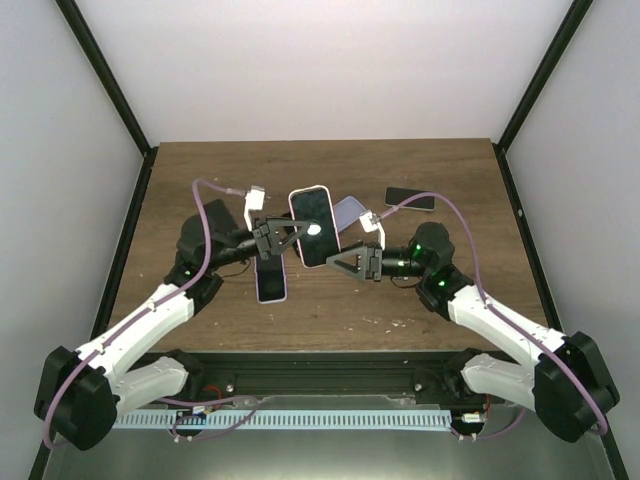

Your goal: Put the phone into the phone case

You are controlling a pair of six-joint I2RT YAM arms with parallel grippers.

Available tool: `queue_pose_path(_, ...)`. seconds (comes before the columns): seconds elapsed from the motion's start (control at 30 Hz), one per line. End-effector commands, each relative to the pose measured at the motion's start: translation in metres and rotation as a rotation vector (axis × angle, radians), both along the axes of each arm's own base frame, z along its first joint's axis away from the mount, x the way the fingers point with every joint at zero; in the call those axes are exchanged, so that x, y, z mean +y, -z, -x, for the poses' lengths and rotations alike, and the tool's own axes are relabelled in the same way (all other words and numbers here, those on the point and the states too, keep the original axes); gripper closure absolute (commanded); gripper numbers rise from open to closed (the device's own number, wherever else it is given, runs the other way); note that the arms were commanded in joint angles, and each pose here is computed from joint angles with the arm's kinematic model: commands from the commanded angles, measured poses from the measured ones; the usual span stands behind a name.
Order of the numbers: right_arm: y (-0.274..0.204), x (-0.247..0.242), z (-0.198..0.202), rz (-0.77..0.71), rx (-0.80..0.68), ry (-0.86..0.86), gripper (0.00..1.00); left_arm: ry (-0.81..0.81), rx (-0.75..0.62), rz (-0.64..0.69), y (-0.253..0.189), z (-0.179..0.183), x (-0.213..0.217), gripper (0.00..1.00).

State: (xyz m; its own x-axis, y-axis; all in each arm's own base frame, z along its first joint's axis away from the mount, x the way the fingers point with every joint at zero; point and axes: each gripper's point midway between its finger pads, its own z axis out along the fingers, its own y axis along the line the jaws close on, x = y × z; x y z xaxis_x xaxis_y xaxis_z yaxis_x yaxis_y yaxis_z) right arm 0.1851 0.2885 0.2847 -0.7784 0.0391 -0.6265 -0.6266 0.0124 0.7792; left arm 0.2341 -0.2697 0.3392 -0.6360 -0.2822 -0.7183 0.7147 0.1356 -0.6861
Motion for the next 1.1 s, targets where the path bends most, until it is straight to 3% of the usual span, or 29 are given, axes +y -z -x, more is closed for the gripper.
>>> queue_pose_path(0.0, -0.030, 0.001, -0.001, -0.057, -0.080, -0.002, 0.48, 0.018, -0.060, 0.057, -0.022, 0.010, 0.004, 1.00)
queue_pose_path(0.13, -0.032, 0.002, 0.000, -0.069, -0.071, -0.007, 0.88, 0.000, -0.071, 0.001, -0.008, 0.007, 0.003, 1.00)
queue_pose_path(0.2, -0.031, 0.001, -0.001, -0.072, -0.054, 0.000, 0.99, -0.027, -0.090, -0.054, 0.001, 0.002, 0.003, 1.00)
queue_pose_path(0.3, -0.028, 0.000, -0.002, -0.079, -0.030, 0.014, 0.99, -0.052, -0.099, -0.132, 0.013, -0.004, 0.003, 1.00)
queue_pose_path(0.4, -0.027, -0.002, -0.005, -0.097, -0.020, 0.042, 0.99, -0.033, -0.081, -0.129, 0.010, -0.002, 0.001, 0.99)
queue_pose_path(0.53, -0.033, -0.003, -0.012, -0.124, -0.023, 0.086, 0.99, 0.014, -0.013, -0.092, 0.004, 0.004, -0.001, 0.64)
queue_pose_path(0.63, -0.039, -0.006, -0.019, -0.149, -0.035, 0.133, 0.99, 0.063, 0.050, -0.069, 0.013, 0.014, -0.002, 0.50)
queue_pose_path(0.73, -0.041, -0.005, -0.027, -0.155, -0.037, 0.166, 0.99, 0.071, 0.119, -0.037, 0.028, 0.020, 0.001, 0.47)
queue_pose_path(1.07, -0.032, 0.002, -0.037, -0.140, -0.020, 0.164, 0.99, 0.057, 0.132, -0.047, 0.041, 0.013, -0.001, 0.53)
